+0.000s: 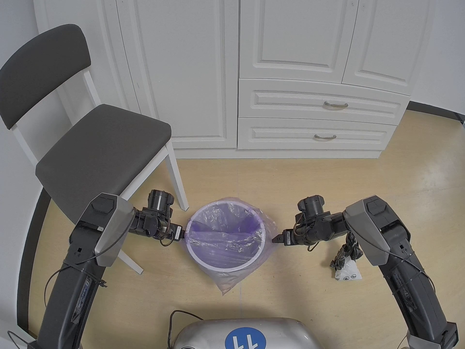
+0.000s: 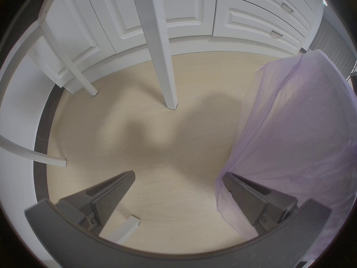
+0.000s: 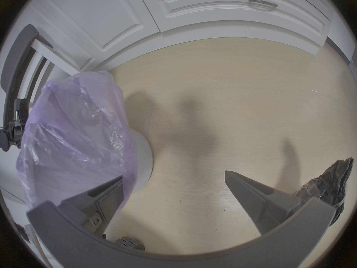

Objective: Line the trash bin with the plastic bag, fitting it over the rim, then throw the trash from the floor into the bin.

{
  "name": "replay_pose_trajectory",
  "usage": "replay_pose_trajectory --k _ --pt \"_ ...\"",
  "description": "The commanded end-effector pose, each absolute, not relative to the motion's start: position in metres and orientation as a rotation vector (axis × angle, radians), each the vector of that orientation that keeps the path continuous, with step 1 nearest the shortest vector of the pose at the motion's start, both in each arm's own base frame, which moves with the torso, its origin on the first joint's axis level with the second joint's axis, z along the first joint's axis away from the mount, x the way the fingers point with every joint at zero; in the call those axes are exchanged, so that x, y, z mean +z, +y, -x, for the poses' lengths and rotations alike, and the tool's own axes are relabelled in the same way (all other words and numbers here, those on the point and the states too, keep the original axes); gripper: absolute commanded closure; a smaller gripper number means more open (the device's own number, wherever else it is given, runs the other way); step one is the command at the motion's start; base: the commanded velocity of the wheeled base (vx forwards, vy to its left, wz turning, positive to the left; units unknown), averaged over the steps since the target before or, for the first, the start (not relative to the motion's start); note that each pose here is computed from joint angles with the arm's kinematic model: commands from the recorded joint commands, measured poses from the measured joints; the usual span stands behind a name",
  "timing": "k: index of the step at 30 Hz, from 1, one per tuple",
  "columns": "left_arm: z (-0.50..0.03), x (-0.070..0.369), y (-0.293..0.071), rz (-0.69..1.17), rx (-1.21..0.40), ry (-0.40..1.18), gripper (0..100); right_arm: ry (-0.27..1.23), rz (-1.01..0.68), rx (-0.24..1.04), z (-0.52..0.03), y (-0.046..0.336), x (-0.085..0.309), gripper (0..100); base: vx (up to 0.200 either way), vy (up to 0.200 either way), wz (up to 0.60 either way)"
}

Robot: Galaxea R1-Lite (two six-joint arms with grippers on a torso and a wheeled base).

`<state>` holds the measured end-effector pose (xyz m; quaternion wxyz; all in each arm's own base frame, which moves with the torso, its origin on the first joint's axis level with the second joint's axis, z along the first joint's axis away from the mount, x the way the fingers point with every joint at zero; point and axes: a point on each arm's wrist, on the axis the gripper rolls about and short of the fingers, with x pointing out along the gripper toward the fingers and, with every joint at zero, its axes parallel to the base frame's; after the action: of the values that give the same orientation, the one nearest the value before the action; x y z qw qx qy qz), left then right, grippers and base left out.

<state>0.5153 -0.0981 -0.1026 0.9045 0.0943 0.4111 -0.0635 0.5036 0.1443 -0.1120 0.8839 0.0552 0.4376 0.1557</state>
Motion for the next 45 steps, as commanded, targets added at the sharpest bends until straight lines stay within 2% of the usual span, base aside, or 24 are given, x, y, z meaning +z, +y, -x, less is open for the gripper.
replay_pose_trajectory --k 1,5,6,8,15,20,21,22,23,27,32,39,45 --pt "-0.513 -0.102 -0.1 -0.187 -0.13 0.857 0 0.918 -0.115 0.308 -0.502 0.145 -0.118 0 0.0 0.0 0.0" --pt "-0.509 -0.091 -0.098 -0.176 -0.138 0.864 0 0.909 -0.096 0.286 -0.502 0.15 -0.115 0 0.0 0.0 0.0" --pt "-0.501 -0.071 -0.095 -0.151 -0.182 0.861 0 0.891 -0.079 0.269 -0.501 0.157 -0.108 0 0.0 0.0 0.0" --pt "-0.494 -0.063 -0.092 -0.138 -0.217 0.866 0 0.883 -0.079 0.266 -0.501 0.159 -0.101 0 0.0 0.0 0.0" --pt "-0.477 -0.033 -0.085 -0.138 -0.222 0.864 0 0.859 -0.07 0.229 -0.504 0.157 -0.073 0 0.0 0.0 0.0" --pt "-0.471 -0.019 -0.08 -0.137 -0.21 0.84 0 0.87 -0.054 0.232 -0.502 0.155 -0.037 0 0.0 0.0 0.0" --pt "-0.468 -0.013 -0.079 -0.138 -0.207 0.823 0 0.85 -0.054 0.237 -0.5 0.157 -0.011 0 0.0 0.0 0.0" --pt "-0.468 -0.013 -0.079 -0.138 -0.207 0.823 0 0.85 -0.054 0.237 -0.5 0.157 -0.011 0 0.0 0.0 0.0" --pt "-0.466 -0.008 -0.078 -0.14 -0.207 0.801 0 0.823 -0.055 0.245 -0.496 0.157 0.012 0 0.0 0.0 0.0" --pt "-0.466 -0.002 -0.076 -0.143 -0.21 0.773 0 0.783 -0.039 0.269 -0.487 0.162 0.042 0 0.0 0.0 0.0" --pt "-0.463 0.006 -0.075 -0.135 -0.217 0.73 0 0.736 0.105 0.39 -0.459 0.18 0.084 0 0.0 0.0 0.0" --pt "-0.454 0.005 -0.084 -0.122 -0.299 0.651 0 0.709 0.335 0.565 -0.438 0.221 0.076 0 0.0 0.0 0.0" --pt "-0.449 0.004 -0.087 -0.12 -0.345 0.58 0 0.711 0.448 0.75 -0.435 0.25 0.036 0 0.0 0.0 0.0"
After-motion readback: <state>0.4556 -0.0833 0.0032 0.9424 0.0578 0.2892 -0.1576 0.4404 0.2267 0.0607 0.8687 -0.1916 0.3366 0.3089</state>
